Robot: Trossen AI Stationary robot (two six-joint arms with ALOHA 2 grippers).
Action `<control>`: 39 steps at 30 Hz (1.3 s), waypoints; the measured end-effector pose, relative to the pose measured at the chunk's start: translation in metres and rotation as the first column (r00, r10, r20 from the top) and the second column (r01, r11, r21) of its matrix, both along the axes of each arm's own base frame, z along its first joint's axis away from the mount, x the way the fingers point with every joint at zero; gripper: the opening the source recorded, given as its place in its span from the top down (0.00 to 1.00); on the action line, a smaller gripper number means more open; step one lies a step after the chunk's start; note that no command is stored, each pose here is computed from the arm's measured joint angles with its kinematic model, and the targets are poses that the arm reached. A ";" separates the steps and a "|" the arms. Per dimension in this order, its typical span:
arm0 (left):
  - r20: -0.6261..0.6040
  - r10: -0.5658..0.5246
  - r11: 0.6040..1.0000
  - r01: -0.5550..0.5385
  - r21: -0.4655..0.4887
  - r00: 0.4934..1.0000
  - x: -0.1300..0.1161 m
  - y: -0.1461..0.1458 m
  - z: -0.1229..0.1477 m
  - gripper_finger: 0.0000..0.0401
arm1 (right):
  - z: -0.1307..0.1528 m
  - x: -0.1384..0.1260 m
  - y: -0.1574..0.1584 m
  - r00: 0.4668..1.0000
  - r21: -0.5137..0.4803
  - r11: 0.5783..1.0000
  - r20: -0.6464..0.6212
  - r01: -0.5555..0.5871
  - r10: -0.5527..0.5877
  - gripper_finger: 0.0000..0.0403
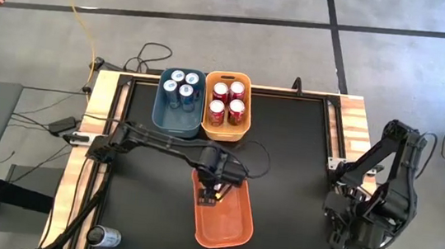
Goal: Sort soda cans
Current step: Put the top left white soda can into the orange bin
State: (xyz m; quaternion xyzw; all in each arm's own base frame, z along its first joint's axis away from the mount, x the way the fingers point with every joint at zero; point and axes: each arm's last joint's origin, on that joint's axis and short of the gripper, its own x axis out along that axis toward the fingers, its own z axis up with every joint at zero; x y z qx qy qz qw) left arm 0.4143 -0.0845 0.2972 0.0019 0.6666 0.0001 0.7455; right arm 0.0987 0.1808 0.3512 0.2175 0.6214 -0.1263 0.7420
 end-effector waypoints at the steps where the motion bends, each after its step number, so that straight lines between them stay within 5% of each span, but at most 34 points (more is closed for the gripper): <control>1: 0.012 0.006 1.000 -0.006 0.006 1.000 0.001 0.000 0.001 0.23 | 0.000 0.000 0.000 1.000 0.000 1.000 0.000 0.002 -0.002 0.17; 11: 0.025 0.035 0.997 -0.037 0.072 0.999 0.001 0.003 0.001 0.19 | 0.000 0.002 -0.002 1.000 -0.007 1.000 -0.003 0.011 -0.011 0.17; 39: -0.002 0.060 0.997 -0.060 -0.039 0.998 -0.001 -0.007 0.001 0.22 | -0.001 0.001 -0.006 1.000 -0.058 0.998 0.004 -0.010 0.011 0.17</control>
